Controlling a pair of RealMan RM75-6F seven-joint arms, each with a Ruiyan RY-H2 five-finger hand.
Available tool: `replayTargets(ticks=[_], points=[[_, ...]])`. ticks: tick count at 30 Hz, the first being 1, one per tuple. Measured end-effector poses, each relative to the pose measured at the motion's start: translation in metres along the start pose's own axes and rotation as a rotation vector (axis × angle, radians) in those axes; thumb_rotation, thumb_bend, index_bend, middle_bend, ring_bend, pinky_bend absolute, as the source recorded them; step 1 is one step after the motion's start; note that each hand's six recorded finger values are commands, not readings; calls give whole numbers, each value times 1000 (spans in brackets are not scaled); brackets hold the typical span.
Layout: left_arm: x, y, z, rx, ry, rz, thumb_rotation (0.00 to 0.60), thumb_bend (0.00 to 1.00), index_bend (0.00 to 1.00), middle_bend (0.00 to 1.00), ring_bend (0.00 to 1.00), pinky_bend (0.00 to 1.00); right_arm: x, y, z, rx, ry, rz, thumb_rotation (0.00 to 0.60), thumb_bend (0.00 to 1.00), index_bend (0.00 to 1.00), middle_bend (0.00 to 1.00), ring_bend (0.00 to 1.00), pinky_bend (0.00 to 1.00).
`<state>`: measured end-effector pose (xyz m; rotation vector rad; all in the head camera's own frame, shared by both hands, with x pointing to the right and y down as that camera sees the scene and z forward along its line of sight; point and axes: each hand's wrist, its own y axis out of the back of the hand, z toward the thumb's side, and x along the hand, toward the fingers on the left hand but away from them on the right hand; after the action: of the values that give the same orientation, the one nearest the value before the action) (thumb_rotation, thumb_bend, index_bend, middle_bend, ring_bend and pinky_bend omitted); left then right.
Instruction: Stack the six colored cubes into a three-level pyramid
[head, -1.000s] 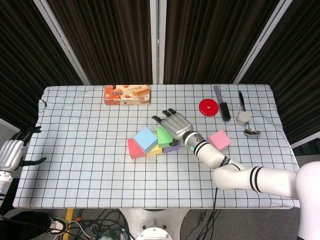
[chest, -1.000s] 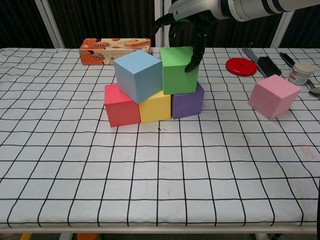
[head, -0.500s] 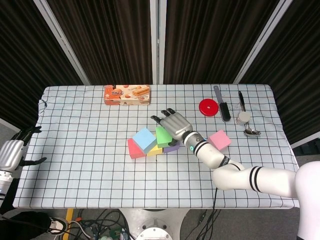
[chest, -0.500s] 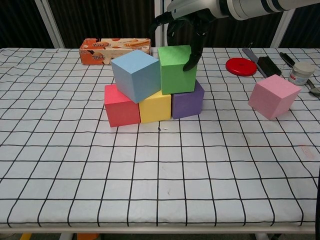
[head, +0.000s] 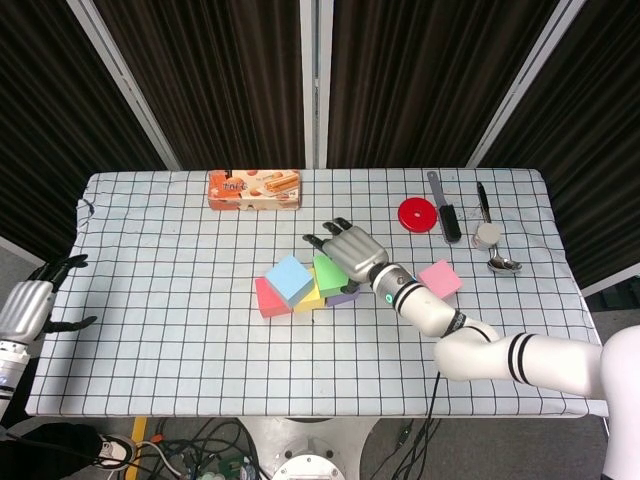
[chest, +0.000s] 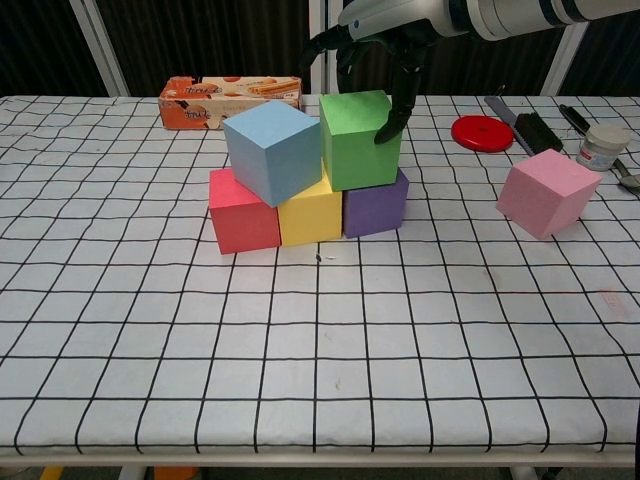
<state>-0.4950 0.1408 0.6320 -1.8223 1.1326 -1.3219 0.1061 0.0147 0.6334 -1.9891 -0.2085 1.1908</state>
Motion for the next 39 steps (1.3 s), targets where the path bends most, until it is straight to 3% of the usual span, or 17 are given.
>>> replayTargets(ticks=[9,19,24,32,39], points=[[0,0,-2,0,6,1,600,1,137,204,94,203,-2,-3,-3,-8,-2,8,600,103,0,338,12,0],[-1,0,-3,-5,7,2,600,2,137,204,94,203,-1,-3,-3,-25,-4,23,600,47,0,170,0,0],[-1,1,-2,-9,6,4,600,1,137,204,93,203,1,2,-1,-46,4,15,600,42,0,149,0,0],[-1,4,-1,-22,2,14,600,1,137,204,94,203,8,32,18,-67,65,-73,600,41,0,115,0,0],[-3,3,-2,-25,0,13,600,1,137,203,93,203,-2,31,40,-3,113,-46,600,40,0,78,0,0]])
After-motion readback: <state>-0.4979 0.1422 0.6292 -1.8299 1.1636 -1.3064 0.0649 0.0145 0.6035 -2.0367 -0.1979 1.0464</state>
